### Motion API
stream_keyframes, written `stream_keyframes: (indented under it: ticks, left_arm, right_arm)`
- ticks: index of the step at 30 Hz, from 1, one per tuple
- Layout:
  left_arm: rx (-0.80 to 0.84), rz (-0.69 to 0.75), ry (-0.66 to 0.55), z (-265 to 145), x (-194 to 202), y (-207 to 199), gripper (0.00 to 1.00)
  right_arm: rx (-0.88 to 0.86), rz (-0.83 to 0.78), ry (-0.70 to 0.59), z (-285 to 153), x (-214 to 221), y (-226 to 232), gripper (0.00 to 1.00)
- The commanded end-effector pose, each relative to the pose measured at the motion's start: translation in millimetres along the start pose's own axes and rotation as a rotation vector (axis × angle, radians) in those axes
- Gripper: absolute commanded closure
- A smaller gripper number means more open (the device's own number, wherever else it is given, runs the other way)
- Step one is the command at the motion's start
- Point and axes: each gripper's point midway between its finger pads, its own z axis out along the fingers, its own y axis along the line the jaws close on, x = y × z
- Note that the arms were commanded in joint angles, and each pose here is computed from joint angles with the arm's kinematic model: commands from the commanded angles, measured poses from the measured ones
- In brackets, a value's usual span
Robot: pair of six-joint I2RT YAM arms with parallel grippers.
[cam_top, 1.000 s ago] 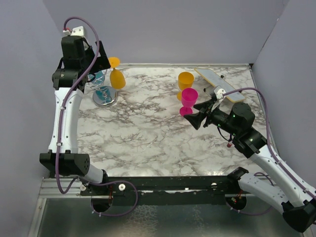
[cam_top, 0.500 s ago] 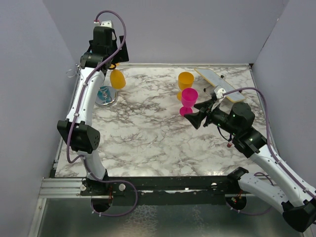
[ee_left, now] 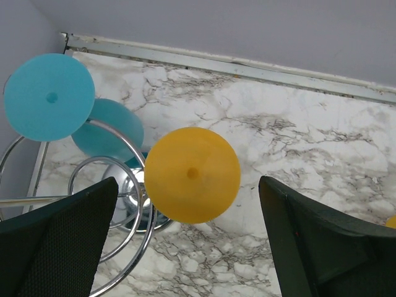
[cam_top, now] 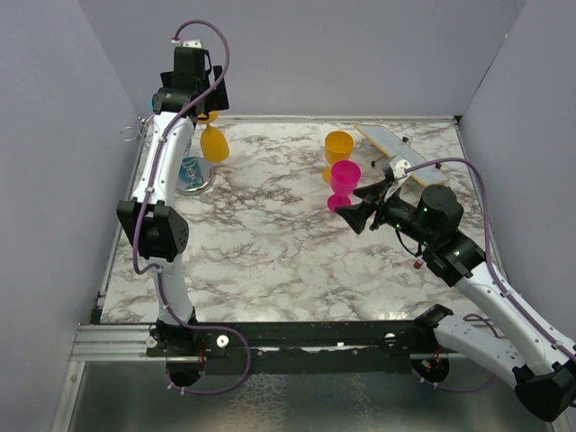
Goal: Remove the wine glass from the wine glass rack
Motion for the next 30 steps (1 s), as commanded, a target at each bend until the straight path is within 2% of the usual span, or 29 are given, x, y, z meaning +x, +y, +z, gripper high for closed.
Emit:
stream_keyframes:
  ticks: [1, 16, 19, 23, 30]
  left_arm:
    - [-0.012, -0.024, -0.022, 4.3, -10.2, 6.5, 0.01]
    - [0.053, -0.040, 0.042, 22.7, 6.0, 8.3, 0.01]
    - [0.026, -0.041, 0.027, 15.2, 2.9, 11.7, 0.01]
    - [-0.081, 0.039, -0.043, -9.5, -10.5, 14.6, 0.01]
    - [-0.149, 0.171, -0.108, -39.6, -22.3, 2.5, 0.01]
  right_arm:
    - [0.021, -0.016, -0.035, 0.1, -13.9, -2.4, 0.32]
    - [0.022, -0.011, -0.029, 2.8, -9.2, -3.5, 0.32]
    - [0.022, -0.010, -0.029, 2.9, -9.2, -3.5, 0.32]
    - [0.017, -0.008, -0.027, 4.2, -8.7, -2.9, 0.32]
    - [-0.002, -0.006, -0.032, 3.8, -9.0, 0.5, 0.33]
